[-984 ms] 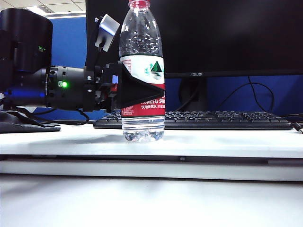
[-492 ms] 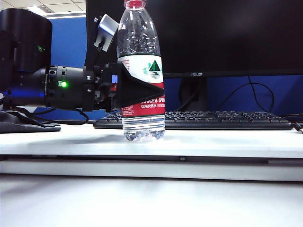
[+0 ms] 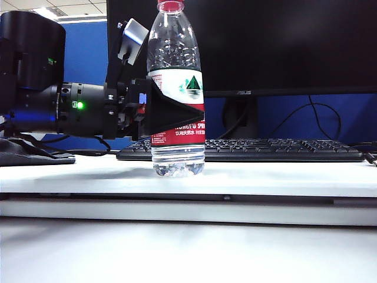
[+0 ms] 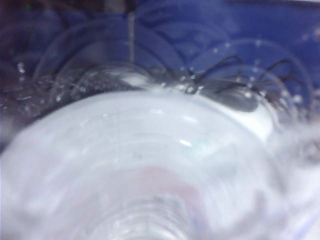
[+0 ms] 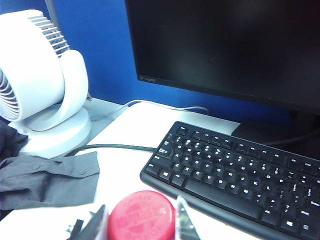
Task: Unscrew the cap from the plastic bottle on the table.
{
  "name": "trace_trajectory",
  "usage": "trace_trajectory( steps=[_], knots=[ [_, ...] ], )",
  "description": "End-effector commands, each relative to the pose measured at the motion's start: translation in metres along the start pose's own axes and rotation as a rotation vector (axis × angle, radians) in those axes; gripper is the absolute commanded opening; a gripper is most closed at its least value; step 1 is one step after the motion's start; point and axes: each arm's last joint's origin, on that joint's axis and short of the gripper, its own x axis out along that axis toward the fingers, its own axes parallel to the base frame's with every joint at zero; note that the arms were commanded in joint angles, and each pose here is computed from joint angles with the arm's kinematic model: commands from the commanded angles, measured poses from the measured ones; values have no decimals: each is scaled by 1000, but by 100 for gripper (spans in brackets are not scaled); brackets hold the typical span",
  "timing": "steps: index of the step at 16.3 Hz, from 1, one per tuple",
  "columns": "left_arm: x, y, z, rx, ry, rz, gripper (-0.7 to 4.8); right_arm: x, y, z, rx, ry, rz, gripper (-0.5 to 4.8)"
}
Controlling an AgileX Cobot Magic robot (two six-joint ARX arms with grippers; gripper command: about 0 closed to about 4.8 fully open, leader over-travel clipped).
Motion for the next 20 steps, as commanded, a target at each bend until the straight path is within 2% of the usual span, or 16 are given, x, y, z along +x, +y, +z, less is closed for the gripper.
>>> trace_trajectory(
  steps=[1,5,7,13,20],
  knots=[
    [-1,-2,-8,-45,55,-14,277,-2,-7,-5,-50,74,-14,101],
    [0,-2,-8,-37,55,-15,277,1,-20,-4,-62,138,45,101],
    [0,-2,-8,-38,55,-15,277,7,-31,-4,-91,205,171,102],
    [0,-2,-8,-23,55,-15,277,7,-59,-2,-139,306,312,102],
    [0,-2,-8,-23,55,-15,277,12,-91,-1,-112,402,546,103]
  ],
)
